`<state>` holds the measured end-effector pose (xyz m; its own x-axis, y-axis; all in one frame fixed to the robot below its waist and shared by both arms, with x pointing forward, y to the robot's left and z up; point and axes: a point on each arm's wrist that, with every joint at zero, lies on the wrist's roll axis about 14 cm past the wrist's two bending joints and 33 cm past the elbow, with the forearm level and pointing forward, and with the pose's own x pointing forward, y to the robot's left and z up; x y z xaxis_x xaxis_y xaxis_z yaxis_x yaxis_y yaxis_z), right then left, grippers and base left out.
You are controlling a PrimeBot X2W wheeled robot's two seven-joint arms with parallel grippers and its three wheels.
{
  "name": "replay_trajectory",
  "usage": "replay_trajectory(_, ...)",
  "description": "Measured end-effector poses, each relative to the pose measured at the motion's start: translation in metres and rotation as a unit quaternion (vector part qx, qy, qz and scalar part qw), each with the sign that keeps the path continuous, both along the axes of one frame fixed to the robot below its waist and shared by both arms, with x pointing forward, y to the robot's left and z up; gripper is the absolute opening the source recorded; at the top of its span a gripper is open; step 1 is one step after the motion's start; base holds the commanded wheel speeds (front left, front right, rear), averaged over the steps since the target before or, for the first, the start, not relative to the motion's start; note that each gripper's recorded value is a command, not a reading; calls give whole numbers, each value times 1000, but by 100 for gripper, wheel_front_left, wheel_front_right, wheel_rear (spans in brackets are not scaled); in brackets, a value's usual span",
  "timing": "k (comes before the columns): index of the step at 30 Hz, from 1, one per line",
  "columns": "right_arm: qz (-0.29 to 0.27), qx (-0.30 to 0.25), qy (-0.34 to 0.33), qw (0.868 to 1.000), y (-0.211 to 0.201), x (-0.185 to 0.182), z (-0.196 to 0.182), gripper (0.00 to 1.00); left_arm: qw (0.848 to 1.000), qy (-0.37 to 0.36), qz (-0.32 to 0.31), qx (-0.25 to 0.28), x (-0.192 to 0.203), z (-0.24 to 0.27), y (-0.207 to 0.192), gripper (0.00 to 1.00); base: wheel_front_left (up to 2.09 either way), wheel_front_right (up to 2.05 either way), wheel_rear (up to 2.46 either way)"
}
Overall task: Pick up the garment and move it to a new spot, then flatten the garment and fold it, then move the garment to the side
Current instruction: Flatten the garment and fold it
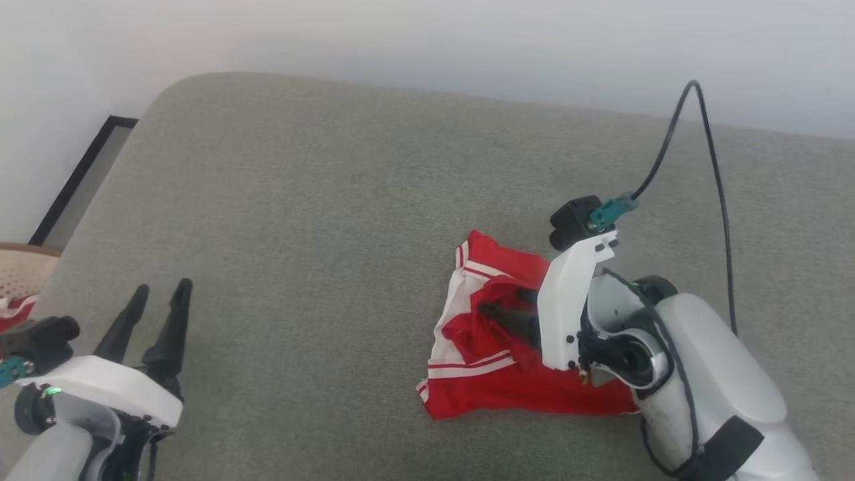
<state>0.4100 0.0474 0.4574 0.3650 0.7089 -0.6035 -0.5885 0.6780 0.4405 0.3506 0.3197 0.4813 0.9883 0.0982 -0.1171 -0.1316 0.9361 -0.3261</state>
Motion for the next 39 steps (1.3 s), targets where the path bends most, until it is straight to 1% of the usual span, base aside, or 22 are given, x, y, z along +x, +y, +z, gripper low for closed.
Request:
replay_trajectory(4, -13, 7, -25, 1000, -12, 7, 14, 100, 1000, -2, 1, -1, 1, 1, 2, 100, 0, 0, 0)
replay_trajectory(8, -42, 16, -64, 997, -34, 19, 33, 100, 1000, -5, -2, -3, 4, 2, 0, 100, 0, 0, 0)
replay_trajectory(13, -102, 21, -112, 988, -77, 32, 51, 100, 1000, -6, -6, -1, 7, 3, 0, 100, 0, 0, 0)
replay_trajectory(16, -141, 18, -138, 980, -107, 35, 58, 100, 1000, -7, -8, 0, 8, 2, -1, 100, 0, 0, 0)
replay_trajectory(21, -204, 15, -172, 964, -152, 31, 64, 100, 1000, -9, -20, 9, 12, 3, -7, 100, 0, 0, 0)
replay_trajectory(28, -273, 17, -225, 935, -200, 18, 70, 100, 999, -14, -31, 16, 15, 5, -12, 100, 0, 0, 0)
replay_trajectory(30, -298, 23, -236, 925, -214, 14, 71, 100, 999, -17, -35, 18, 16, 7, -15, 100, 0, 0, 0)
replay_trajectory(34, -329, 24, -266, 906, -234, 5, 73, 100, 999, -19, -39, 18, 15, 6, -20, 100, 0, 0, 0)
replay_trajectory(39, -355, 11, -297, 886, -255, -8, 70, 100, 998, -23, -43, 27, 15, 9, -23, 100, 0, 0, 0)
